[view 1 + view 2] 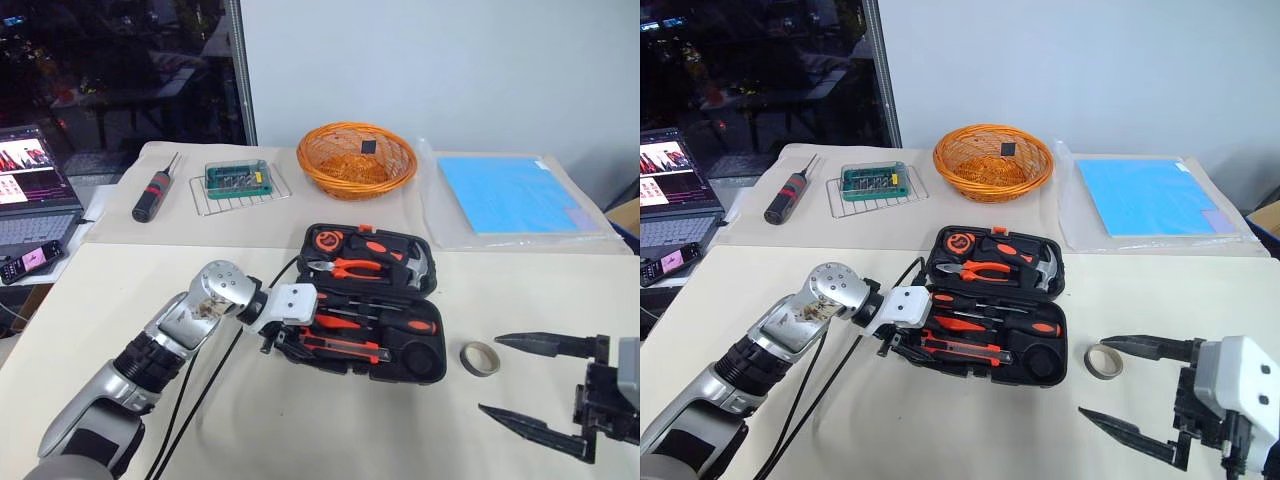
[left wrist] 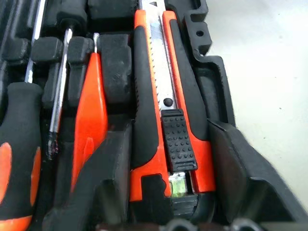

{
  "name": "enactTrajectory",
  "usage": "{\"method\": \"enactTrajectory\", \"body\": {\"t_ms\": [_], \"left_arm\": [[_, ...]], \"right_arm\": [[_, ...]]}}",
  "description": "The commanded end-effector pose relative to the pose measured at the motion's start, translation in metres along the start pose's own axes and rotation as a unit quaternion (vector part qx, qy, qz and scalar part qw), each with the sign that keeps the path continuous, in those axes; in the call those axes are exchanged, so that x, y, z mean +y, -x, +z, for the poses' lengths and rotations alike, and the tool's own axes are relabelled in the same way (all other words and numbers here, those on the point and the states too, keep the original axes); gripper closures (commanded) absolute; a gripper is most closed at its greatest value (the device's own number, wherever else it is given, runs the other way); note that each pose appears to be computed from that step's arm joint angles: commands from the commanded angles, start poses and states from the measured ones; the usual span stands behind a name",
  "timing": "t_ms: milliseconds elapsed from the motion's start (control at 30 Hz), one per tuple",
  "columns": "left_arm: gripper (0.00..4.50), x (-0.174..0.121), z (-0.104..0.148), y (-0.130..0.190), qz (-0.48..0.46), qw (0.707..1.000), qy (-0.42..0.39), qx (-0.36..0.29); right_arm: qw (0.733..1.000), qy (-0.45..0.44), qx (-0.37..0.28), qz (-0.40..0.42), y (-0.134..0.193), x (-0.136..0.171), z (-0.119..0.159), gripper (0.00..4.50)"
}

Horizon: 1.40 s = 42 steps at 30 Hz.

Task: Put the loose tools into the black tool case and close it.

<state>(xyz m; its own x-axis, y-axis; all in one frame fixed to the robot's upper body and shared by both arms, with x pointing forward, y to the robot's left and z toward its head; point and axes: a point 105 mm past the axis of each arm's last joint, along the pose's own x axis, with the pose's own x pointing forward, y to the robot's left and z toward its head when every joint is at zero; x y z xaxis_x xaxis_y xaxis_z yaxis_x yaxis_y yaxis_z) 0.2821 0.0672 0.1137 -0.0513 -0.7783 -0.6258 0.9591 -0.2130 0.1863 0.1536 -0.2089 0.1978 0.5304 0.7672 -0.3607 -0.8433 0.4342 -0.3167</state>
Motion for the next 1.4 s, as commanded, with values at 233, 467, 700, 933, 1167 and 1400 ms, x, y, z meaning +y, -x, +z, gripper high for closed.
{"method": "enactTrajectory", "body": {"t_ms": [233,467,700,933,1167,1400], "left_arm": [[1.08,0.001,0.033,0.032,0.056,0.975,0.095,-0.192],[3.60,-0.007,-0.012,-0.001,0.068,0.983,0.147,-0.083],[4.45,-0.015,-0.037,-0.024,0.063,0.988,0.143,-0.004],[4.45,-0.002,0.042,0.005,0.103,0.968,0.083,-0.215],[2.35,-0.009,0.083,0.043,0.067,0.957,0.072,-0.274],[0.28,-0.013,0.088,0.036,0.049,0.961,0.079,-0.262]], "right_arm": [[1.000,0.017,-0.012,0.001,-0.003,0.000,0.009,0.00],[1.000,0.013,-0.016,0.004,-0.007,0.000,0.011,0.00],[0.999,-0.017,0.040,-0.015,-0.005,-0.001,-0.008,0.00],[0.982,-0.055,0.070,-0.165,0.004,-0.023,-0.028,0.00],[0.956,-0.118,0.182,-0.195,0.004,-0.046,-0.080,0.00],[0.966,-0.119,0.190,-0.129,-0.012,-0.043,-0.088,1.02]]}}
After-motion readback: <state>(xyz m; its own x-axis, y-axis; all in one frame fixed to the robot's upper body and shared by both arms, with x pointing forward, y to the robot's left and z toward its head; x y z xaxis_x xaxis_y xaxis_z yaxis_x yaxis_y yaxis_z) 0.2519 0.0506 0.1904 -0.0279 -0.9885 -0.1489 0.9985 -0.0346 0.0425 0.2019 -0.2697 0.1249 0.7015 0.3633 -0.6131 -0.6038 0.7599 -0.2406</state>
